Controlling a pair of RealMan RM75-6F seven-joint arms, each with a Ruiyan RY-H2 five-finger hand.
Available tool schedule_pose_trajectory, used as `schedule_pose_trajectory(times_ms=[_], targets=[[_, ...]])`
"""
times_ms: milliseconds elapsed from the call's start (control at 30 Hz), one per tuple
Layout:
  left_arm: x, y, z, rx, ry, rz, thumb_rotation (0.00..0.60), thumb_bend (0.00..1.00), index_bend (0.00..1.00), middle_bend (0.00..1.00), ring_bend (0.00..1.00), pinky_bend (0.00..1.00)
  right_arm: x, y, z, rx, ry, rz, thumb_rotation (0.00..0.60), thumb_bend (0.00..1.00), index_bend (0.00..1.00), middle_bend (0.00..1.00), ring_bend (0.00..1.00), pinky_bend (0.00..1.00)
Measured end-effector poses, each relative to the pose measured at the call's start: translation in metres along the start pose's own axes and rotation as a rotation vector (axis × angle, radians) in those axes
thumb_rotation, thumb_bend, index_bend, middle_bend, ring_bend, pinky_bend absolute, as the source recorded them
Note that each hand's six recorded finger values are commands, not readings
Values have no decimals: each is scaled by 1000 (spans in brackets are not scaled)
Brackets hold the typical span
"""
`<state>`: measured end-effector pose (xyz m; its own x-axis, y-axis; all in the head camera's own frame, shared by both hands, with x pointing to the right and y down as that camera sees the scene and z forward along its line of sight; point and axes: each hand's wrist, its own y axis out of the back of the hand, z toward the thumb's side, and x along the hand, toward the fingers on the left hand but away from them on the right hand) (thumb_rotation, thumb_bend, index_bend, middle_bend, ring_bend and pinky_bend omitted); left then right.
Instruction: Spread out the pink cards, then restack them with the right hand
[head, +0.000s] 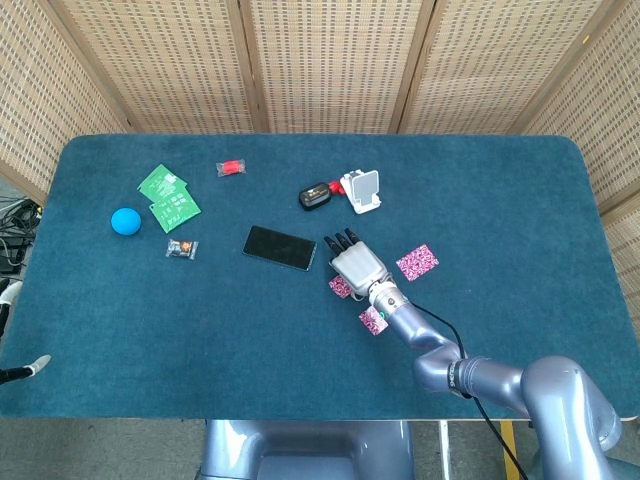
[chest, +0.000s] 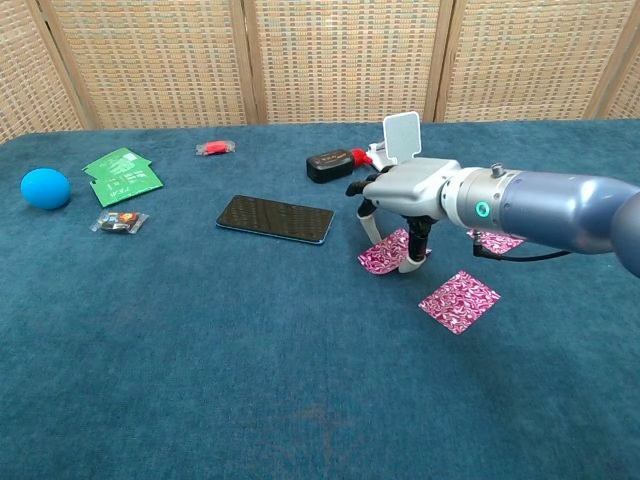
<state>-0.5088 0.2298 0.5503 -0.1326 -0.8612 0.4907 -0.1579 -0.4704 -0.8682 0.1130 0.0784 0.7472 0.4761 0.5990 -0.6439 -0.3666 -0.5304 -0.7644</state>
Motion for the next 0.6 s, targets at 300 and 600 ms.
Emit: schedule_pose_trajectory(times_ms=[300,600], targets=[[0,0,0,-1,-2,-1,600,0,0,0,0,0,3,4,-3,1,-3,-9,600,409,513,57,34,63],[-2,1,2,-5,-13,2,600,0,0,0,0,0,15,12,-12,-3,-7,-24,600,419,512,58,34,62]])
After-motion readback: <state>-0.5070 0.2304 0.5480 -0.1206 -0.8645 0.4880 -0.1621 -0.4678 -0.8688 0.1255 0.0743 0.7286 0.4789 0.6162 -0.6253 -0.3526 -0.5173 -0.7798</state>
